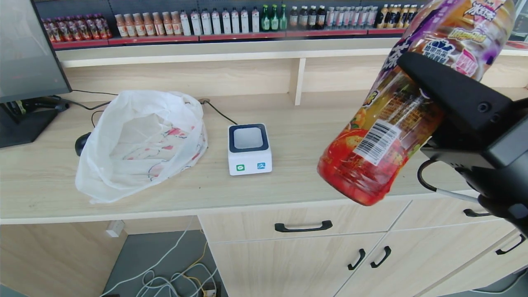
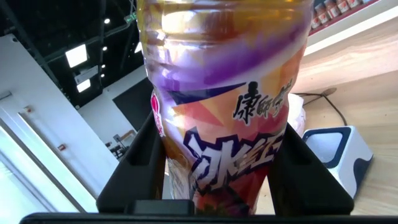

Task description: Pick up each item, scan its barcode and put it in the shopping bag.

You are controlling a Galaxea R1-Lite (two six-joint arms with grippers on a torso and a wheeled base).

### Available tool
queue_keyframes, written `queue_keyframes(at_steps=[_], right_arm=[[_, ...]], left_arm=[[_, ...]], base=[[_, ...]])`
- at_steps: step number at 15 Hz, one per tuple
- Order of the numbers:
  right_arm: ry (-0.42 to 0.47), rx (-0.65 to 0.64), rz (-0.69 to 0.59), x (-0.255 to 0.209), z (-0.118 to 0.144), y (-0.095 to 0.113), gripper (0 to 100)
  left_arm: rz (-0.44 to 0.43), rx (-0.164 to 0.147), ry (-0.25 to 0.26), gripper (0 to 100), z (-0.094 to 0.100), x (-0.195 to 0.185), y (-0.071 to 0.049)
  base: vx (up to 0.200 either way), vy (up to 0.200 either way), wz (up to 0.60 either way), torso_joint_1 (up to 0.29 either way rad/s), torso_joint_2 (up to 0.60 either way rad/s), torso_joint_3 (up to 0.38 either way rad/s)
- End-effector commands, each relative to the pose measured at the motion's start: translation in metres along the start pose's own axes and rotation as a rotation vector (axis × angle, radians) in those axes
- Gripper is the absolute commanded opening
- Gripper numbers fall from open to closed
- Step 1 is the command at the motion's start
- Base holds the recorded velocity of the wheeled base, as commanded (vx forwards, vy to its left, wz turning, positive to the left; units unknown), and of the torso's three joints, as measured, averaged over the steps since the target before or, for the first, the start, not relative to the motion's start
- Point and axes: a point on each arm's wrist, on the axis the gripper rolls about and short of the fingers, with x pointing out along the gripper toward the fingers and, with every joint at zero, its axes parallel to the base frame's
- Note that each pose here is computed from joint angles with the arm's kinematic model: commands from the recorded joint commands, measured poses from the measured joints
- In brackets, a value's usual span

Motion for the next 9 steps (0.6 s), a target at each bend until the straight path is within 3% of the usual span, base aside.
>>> queue_keyframes(at_steps=[1,9], right_arm=[[0.013,0.0,-0.008,0.0017,-0.004,-0.0028,0],[0.026,0.019,-0.008,0.0039,-0.0072,-0.0048,0]], left_arm=[[0.0,0.001,0.0,100,0.0,0.0,0.0],[0.0,0.0,0.0,100,0.0,0.0,0.0]], base=[[0.0,0.0,0.0,0.0,0.0,0.0],[0.0,0.0,0.0,0.0,0.0,0.0]])
